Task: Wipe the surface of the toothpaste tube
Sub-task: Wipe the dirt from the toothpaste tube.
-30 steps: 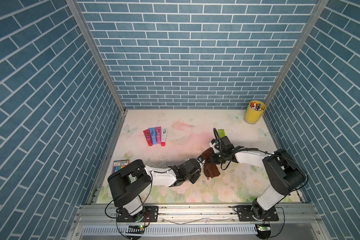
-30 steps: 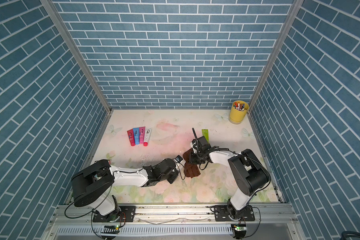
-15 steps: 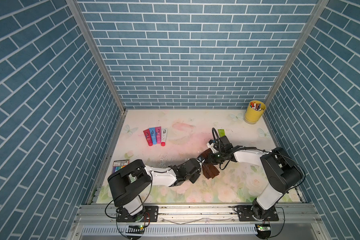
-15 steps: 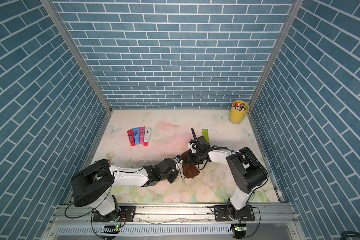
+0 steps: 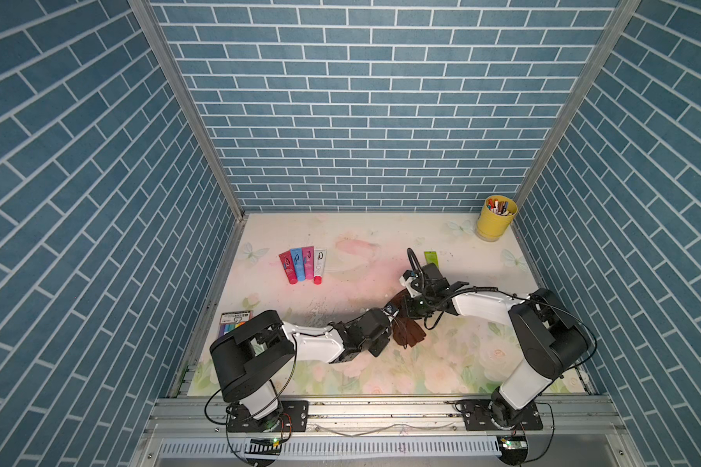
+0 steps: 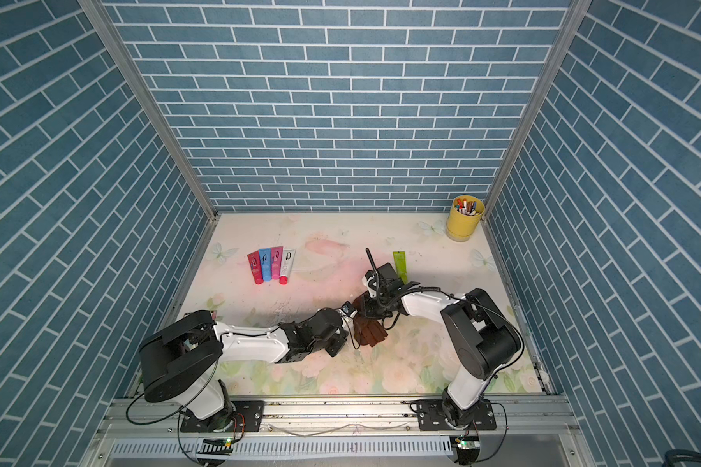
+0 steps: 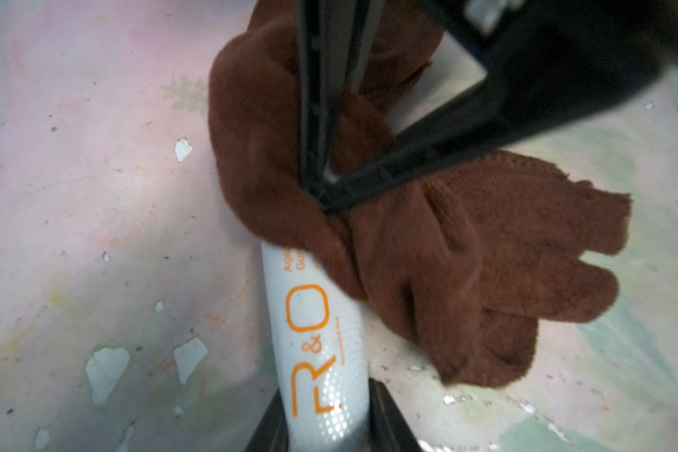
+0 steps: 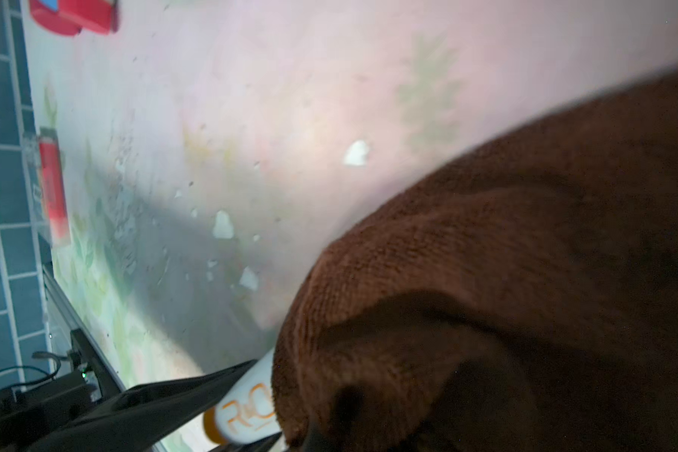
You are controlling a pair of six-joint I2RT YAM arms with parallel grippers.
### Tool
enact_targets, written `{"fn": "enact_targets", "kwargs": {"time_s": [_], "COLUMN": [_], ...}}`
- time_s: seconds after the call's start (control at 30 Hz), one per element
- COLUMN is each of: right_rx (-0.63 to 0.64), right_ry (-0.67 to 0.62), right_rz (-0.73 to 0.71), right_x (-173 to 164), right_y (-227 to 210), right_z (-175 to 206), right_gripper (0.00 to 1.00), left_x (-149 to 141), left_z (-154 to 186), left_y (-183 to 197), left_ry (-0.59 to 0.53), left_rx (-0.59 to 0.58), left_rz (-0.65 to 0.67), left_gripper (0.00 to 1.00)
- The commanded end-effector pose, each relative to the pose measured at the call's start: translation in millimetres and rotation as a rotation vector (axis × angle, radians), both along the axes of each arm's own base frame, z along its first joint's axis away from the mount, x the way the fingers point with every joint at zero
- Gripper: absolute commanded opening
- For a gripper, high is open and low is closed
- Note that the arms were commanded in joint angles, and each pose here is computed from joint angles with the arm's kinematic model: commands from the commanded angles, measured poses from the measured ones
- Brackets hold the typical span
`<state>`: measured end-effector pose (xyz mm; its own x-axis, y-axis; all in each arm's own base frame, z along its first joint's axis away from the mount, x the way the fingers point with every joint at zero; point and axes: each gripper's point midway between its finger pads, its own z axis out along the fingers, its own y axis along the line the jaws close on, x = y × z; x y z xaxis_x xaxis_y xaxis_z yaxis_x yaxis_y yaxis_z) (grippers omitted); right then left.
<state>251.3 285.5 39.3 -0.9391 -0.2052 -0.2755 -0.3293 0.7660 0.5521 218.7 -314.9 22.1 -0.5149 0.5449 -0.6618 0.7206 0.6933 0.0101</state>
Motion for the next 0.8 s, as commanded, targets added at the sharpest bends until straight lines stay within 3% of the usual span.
{"fn": "enact_targets", "kwargs": {"time_s": [0.0,0.13,0.27,0.43,0.6,0.77], "right_rx": [-0.009,-0.077,-0.143,-0.236,-0.241,-0.197], "right_ry": [0.025,0.05,0.066,0.011,-0.009,-0.019], "right_rz": [0.001,-0.037,-0.151,-0.294,-0.291,-0.266], "right_x": [-4,10,34,56,48,19], "right_y": [7,-7,-49,-101,-106,-104], "right_z": [-8,-35,-54,-49,-33,-16], "right_gripper": [0.0,0.0,0.0,0.0,0.0,0.0], "left_x": [-24,-24,-25,-27,-27,-24], "left_z": [-4,-4,0,0,-3,-10], "left_y": [-20,-18,-17,-13,4,15], "left_ry": [0.057,0.056,0.048,0.057,0.062,0.085], "left_rx": [-0.016,-0.018,-0.03,-0.03,-0.003,0.009], "left_rz": [-0.128,-0.125,-0.122,-0.118,-0.056,0.03], "left_gripper": [0.0,0.0,0.0,0.0,0.0,0.0]}}
